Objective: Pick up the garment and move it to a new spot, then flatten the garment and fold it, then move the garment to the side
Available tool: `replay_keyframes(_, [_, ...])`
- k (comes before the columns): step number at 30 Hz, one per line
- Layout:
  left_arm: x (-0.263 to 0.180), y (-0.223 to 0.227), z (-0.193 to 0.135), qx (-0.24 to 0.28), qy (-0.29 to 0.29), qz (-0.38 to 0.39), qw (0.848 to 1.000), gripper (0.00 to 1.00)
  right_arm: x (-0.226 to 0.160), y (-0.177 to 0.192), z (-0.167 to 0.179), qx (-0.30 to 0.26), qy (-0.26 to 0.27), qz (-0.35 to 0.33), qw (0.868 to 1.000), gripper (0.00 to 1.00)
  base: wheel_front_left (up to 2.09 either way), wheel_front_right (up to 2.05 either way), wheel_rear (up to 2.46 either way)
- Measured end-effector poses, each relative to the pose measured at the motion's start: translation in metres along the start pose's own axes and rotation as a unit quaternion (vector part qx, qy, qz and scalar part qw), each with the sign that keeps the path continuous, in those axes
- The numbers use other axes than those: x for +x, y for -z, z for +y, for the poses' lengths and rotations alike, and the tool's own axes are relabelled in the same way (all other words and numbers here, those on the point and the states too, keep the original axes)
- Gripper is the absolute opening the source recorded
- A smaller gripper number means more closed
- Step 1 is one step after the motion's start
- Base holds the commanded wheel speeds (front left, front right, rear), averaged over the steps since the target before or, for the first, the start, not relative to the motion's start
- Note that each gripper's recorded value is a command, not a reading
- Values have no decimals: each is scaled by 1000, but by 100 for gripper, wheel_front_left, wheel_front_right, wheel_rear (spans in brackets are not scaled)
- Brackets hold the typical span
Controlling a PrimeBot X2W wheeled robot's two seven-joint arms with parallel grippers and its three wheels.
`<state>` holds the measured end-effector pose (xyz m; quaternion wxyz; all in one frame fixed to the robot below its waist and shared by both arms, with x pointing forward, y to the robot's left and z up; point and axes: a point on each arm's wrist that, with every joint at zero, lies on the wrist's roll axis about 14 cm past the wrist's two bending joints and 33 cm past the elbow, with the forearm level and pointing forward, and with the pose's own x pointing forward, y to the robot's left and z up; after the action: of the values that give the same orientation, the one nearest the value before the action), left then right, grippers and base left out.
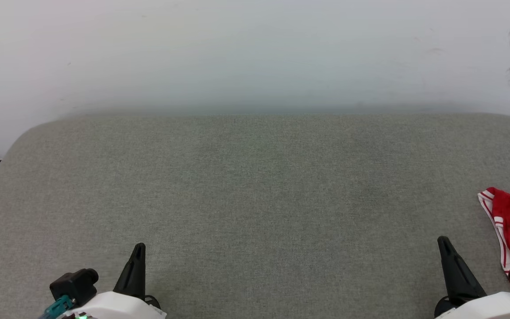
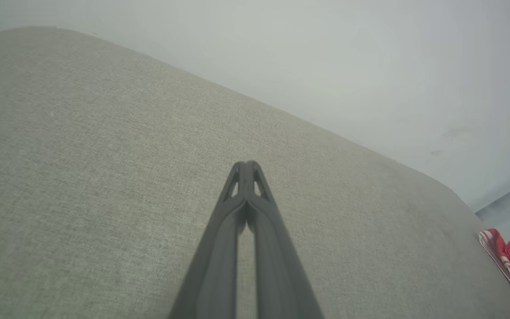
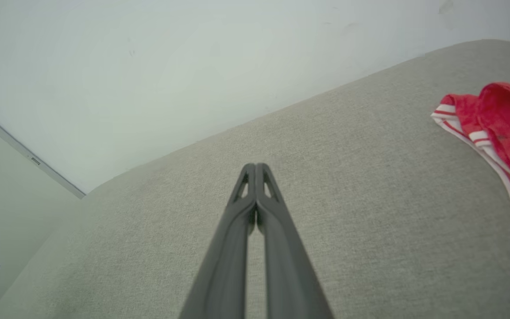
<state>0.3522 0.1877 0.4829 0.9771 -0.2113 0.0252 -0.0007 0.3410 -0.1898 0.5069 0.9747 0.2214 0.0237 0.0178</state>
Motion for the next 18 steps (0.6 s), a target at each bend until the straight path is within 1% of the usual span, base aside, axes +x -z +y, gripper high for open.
replay_keyframes(9, [4, -2, 3, -75, -10, 3, 997, 0, 6, 0, -1, 73, 0, -2, 997, 0, 0, 0, 0])
replay_keyframes(18, [8, -4, 6, -141, -19, 4, 990, 0, 11, 0, -1, 138, -1, -5, 990, 0, 0, 0, 0])
